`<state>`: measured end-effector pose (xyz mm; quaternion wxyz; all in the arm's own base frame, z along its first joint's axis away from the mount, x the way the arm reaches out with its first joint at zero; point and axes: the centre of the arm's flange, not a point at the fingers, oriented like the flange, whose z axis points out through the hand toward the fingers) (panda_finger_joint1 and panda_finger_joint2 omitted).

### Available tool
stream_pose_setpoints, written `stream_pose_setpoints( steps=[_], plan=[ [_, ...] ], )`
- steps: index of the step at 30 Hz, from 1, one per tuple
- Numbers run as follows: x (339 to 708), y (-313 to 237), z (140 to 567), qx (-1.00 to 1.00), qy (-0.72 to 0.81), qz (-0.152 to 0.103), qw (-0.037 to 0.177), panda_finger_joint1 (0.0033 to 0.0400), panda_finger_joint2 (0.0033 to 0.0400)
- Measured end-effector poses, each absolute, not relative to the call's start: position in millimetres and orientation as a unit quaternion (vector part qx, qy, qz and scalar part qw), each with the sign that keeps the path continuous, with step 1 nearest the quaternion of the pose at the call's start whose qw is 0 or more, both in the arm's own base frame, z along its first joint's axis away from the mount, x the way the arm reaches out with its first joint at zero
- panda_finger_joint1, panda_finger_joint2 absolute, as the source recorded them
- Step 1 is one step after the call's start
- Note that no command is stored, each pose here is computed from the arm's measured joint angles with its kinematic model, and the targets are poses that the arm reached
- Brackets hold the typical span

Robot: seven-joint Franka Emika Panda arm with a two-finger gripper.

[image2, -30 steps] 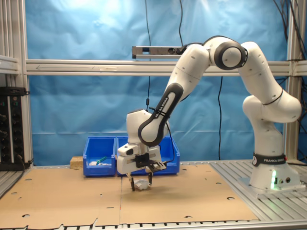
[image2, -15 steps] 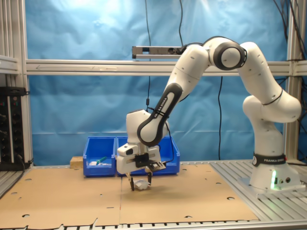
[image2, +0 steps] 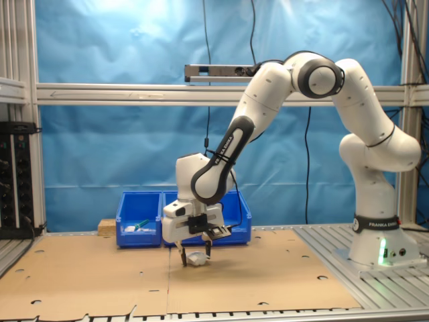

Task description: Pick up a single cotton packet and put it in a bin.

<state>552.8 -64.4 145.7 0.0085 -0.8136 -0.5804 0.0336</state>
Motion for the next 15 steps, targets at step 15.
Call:
stream_pose_setpoints(
  steps=[15],
  plan=[
    [552.8, -64.7, 145.7, -0.812, -0.582, 0.033, 0.009, 0.04, 0.04]
  ],
)
